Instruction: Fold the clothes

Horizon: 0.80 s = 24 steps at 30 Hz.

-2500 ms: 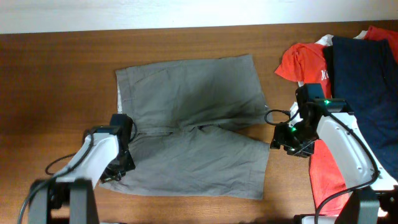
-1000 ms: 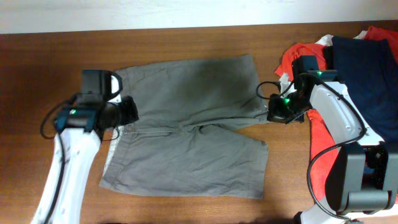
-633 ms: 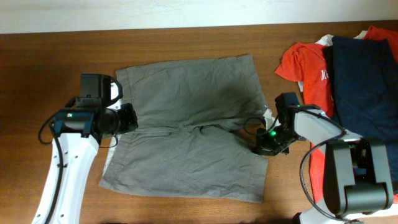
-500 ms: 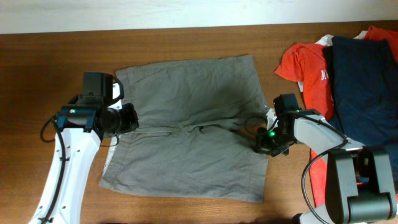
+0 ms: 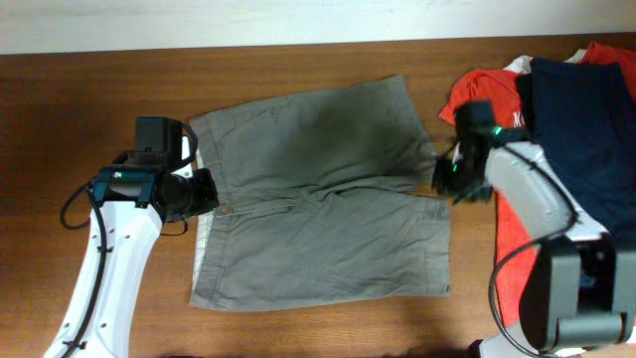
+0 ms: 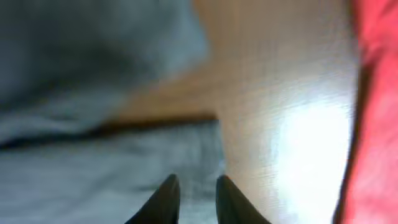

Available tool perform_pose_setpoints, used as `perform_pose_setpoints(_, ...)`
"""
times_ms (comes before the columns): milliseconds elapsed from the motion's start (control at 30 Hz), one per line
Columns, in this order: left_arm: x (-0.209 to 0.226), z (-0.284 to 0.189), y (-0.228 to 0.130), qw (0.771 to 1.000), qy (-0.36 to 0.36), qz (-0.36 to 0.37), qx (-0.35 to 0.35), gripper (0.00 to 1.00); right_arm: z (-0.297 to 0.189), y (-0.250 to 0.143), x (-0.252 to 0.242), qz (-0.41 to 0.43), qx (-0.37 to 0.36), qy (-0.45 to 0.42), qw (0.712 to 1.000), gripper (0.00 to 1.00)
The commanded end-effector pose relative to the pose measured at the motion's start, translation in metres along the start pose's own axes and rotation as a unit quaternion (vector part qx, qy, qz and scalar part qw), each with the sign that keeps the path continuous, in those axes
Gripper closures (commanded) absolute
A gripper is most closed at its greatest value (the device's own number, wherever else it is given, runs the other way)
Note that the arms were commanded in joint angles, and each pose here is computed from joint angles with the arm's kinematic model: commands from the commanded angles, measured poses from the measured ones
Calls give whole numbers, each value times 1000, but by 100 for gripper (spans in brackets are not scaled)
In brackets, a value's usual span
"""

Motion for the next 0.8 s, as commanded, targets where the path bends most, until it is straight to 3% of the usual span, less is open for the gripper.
perform_pose_setpoints(0, 5, 11, -2, 1000, 14, 5, 15, 76, -46, 13, 17, -32, -13, 49, 998, 60)
perform_pose_setpoints(200, 10, 31, -10, 998, 32, 3, 53, 76, -22, -18, -24, 38, 62, 51, 996, 56)
perform_pose_setpoints(333, 9, 31, -9, 998, 31, 3, 52, 76, -5, -27, -28, 59, 79, 190, 977, 55)
perform_pose_setpoints(567, 9, 31, -10, 998, 31, 3, 53, 76, 38, -40, -14, 55, 36, 288, 955, 55)
perform_pose_setpoints(767, 9, 31, -10, 998, 31, 3, 53, 76, 53, -47, -13, 49, 22, 289, 956, 56)
Point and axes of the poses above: each gripper's point midway between its finger pads, its own z axis out along the fingers, its own x axis along the line the jaws close on, y = z × x, the point moved 1 cm from there along -z, back along the fingers, and after that the axes turned 8 degrees about -z, right-handed, at the moved point
